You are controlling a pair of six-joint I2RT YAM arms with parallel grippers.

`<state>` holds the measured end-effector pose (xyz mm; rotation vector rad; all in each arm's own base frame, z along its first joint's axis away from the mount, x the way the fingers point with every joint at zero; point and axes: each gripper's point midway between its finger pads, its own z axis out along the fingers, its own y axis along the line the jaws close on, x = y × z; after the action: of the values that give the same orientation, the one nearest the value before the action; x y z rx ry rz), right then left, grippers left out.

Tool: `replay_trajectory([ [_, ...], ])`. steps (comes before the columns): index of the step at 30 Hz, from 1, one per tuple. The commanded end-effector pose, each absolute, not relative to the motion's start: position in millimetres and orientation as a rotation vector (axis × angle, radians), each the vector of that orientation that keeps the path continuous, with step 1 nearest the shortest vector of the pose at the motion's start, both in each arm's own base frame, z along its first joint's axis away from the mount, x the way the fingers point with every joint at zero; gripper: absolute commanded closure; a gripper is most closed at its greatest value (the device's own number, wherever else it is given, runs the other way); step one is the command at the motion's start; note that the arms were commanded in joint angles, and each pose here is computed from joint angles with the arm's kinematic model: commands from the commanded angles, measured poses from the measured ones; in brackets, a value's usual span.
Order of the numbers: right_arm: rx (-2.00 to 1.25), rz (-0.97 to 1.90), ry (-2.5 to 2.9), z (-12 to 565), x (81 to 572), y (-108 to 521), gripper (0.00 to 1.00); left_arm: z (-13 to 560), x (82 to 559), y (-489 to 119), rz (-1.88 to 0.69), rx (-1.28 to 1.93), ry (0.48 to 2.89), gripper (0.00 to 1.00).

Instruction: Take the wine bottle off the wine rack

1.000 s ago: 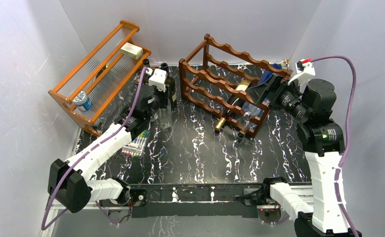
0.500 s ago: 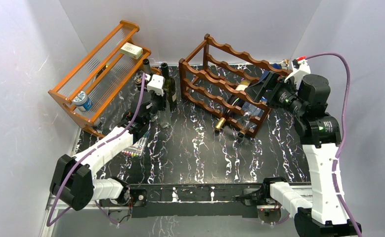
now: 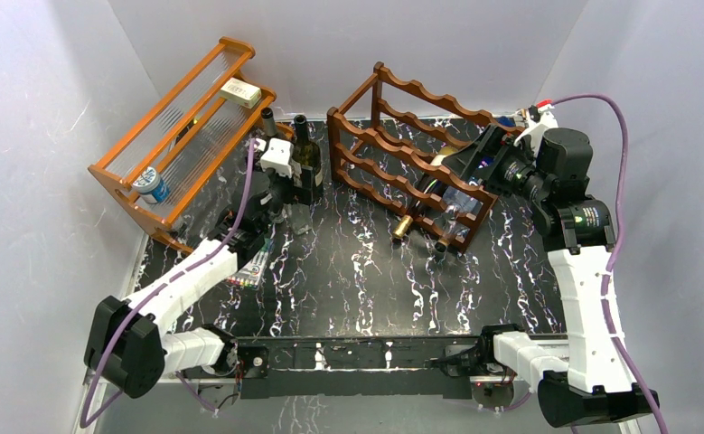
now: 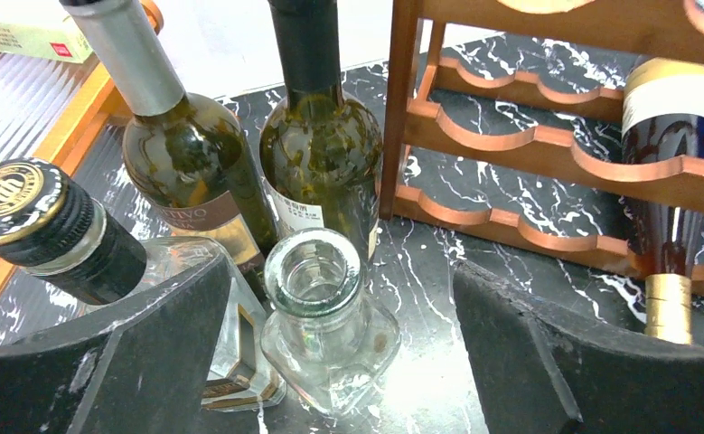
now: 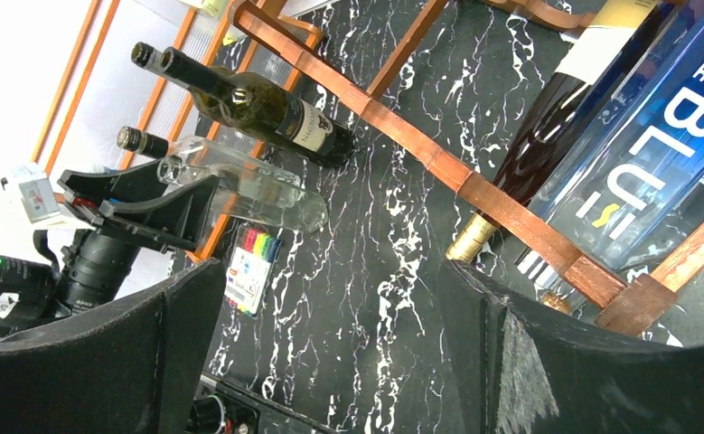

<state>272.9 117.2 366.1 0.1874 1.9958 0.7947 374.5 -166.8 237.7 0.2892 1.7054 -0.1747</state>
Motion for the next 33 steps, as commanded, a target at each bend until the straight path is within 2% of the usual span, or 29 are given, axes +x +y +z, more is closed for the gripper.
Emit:
replay_trajectory([
  [1,0.168,0.814,1.922,387,272,118,0.02,267,369,-164,-0.204,0.255,1.642,0.04],
  [3,0.169,0.814,1.926,386,273,118,0.02,273,366,-164,-0.218,0.257,1.629,0.02],
  [17,0.141,0.669,1.950,376,267,101,0.02,332,333,-159,-0.307,0.257,1.425,0.02],
  [26,0.215,0.434,1.911,381,265,63,0.02,347,310,-177,-0.422,0.327,1.378,0.02],
  [33,0.380,0.127,1.993,369,288,17,0.02,346,307,-184,-0.415,0.367,1.386,0.02],
])
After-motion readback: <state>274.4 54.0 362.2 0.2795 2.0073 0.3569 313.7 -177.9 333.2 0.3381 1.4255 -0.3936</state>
